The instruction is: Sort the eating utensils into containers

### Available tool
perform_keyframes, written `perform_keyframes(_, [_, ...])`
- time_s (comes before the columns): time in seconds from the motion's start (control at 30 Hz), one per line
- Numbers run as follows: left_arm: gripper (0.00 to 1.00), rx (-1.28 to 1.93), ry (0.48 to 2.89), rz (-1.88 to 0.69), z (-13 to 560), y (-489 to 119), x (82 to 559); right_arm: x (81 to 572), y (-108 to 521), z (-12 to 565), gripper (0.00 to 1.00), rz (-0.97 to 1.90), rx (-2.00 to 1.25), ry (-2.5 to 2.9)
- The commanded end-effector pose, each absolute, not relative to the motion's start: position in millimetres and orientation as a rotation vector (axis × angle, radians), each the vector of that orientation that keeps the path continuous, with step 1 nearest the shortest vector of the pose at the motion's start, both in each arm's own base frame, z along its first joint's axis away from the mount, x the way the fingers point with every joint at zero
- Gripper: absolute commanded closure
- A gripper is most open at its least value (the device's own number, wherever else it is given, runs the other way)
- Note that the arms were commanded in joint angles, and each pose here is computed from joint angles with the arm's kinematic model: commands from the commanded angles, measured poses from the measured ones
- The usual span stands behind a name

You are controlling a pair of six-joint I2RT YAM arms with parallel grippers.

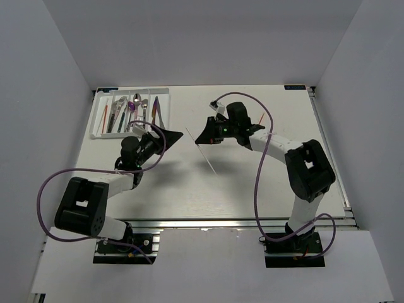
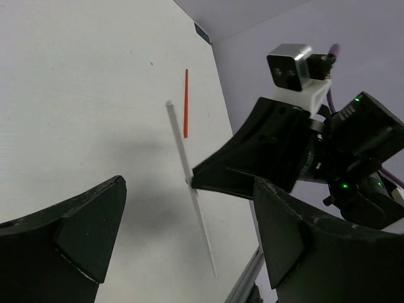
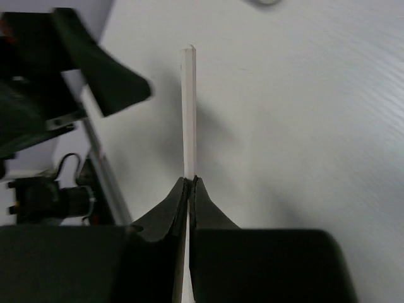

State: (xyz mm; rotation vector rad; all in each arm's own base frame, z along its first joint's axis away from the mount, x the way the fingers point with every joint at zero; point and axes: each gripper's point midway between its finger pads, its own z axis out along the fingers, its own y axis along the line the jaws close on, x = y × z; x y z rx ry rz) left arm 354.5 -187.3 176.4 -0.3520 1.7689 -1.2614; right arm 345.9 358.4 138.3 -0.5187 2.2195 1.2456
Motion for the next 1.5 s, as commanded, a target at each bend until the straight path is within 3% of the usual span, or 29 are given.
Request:
perform_keyframes(0.0, [0.1,-0.245,1.655,-1.353,216,-206,357,318,376,201,1.0,1.54,-0.589,2.018])
perform_keyframes(0.3, [0.17,-0.186,1.673,-1.377,217,-226,360,295,393,230,1.0,1.666,-0.671,1.934])
perform_keyframes(0.4, [0.31,-0.184,1.68,-1.382,215,-229,362,292,400,232,1.0,1.671,-0.689,1.927])
perform_keyframes(0.43, [0.49,-0.187,1.681,-1.383,215,-229,362,292,403,230,1.0,1.67,-0.691,1.935])
perform_keyframes(0.53, [0.78,-0.164,1.688,-1.396,218,-233,363,296,407,230,1.0,1.675,-0.688,1.934])
perform_keyframes(0.57, [0.98,-0.155,1.695,-1.392,219,-234,363,298,407,233,1.0,1.676,-0.686,1.919])
perform_keyframes(0.6, [1.0,-0.137,1.733,-1.352,214,-233,368,299,406,231,1.0,1.676,-0.677,1.92])
perform_keyframes(0.63, [1.0,-0.118,1.761,-1.309,213,-233,371,301,402,235,0.79,1.671,-0.665,1.909])
perform_keyframes(0.67, [1.0,-0.1,1.795,-1.248,211,-230,376,315,391,238,0.32,1.645,-0.622,1.885])
perform_keyframes(0.7, [1.0,-0.074,1.91,-1.019,198,-215,394,316,378,224,0.11,1.643,-0.559,1.931])
perform_keyframes(0.77, [1.0,-0.071,2.016,-0.68,189,-180,416,343,337,227,0.11,1.546,-0.402,1.92])
perform_keyframes(0.8, [1.0,-0.029,2.139,-0.454,169,-153,411,346,316,200,0.11,1.466,-0.329,1.995])
perform_keyframes(0.83, [1.0,-0.115,2.06,-0.178,204,-113,438,351,298,203,0.11,1.377,-0.291,1.995])
perform_keyframes(0.97, [1.0,-0.166,1.997,0.33,246,-12,474,369,237,175,0.11,1.0,-0.217,2.102])
perform_keyframes(1.13, [1.0,-0.219,1.802,0.493,314,102,520,344,222,167,0.11,0.951,-0.276,2.112])
perform_keyframes(1.27, [1.0,-0.289,1.667,0.502,343,139,554,325,230,169,0.11,1.064,-0.293,2.078])
perform_keyframes(1.47, [1.0,-0.229,1.659,0.719,317,170,590,323,239,169,0.11,1.125,-0.311,2.071])
